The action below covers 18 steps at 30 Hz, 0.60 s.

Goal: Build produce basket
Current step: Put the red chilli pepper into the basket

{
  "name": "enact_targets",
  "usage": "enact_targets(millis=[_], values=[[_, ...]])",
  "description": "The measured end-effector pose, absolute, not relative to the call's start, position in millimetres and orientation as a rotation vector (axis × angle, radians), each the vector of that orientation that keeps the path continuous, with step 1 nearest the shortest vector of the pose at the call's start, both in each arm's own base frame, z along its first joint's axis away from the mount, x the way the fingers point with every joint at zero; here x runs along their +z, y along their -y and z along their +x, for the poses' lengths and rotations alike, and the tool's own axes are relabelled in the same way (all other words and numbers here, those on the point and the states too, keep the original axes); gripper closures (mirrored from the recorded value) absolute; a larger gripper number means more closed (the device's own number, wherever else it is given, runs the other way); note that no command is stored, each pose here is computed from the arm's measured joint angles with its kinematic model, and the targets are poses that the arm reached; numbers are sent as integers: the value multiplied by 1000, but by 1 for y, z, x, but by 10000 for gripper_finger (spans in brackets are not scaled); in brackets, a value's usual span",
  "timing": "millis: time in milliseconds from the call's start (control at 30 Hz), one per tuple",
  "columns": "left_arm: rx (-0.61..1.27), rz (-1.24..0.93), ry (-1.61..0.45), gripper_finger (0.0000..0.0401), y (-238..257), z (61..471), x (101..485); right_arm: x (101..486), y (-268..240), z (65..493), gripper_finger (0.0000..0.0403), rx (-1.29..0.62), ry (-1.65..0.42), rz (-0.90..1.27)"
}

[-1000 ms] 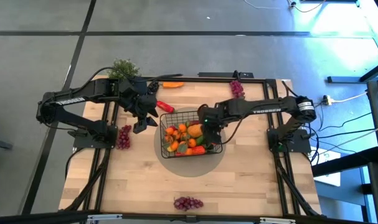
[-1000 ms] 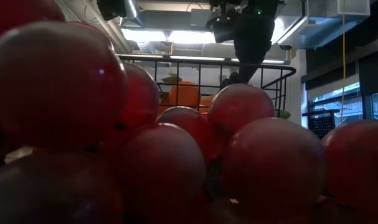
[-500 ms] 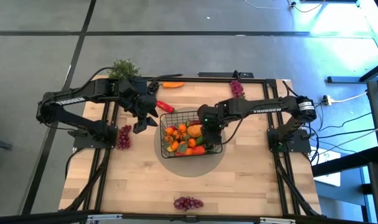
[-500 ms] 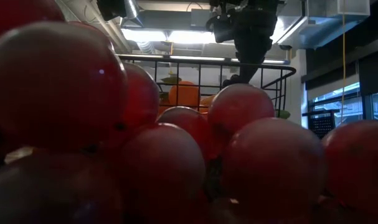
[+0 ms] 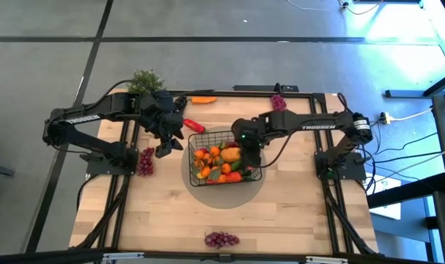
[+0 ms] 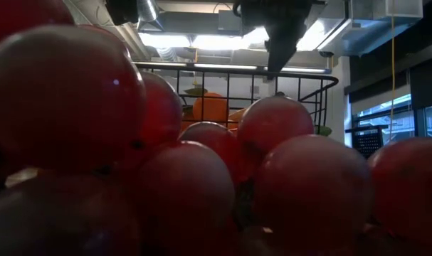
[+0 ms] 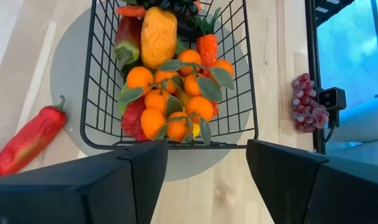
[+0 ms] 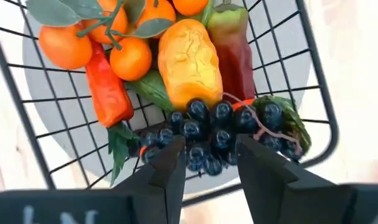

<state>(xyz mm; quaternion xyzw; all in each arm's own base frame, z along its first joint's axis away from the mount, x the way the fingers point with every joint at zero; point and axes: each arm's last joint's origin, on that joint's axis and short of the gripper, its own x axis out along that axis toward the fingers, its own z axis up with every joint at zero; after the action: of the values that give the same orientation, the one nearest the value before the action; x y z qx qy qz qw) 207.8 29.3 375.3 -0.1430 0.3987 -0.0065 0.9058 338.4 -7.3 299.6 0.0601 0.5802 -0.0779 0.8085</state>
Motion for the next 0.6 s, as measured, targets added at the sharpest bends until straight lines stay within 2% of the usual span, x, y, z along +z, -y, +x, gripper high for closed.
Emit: enact_targets(millis=[167,400,600], values=[[34,-336,-828,193,-31,207,375,320,8,336,273,-172,-1239,124],[201,-347,-845,193,-45,203,373,361,11,336,273,-213,-1120,18],[254,-326,-858,193,-65,196,371,392,24,332,273,-248,-1025,0]])
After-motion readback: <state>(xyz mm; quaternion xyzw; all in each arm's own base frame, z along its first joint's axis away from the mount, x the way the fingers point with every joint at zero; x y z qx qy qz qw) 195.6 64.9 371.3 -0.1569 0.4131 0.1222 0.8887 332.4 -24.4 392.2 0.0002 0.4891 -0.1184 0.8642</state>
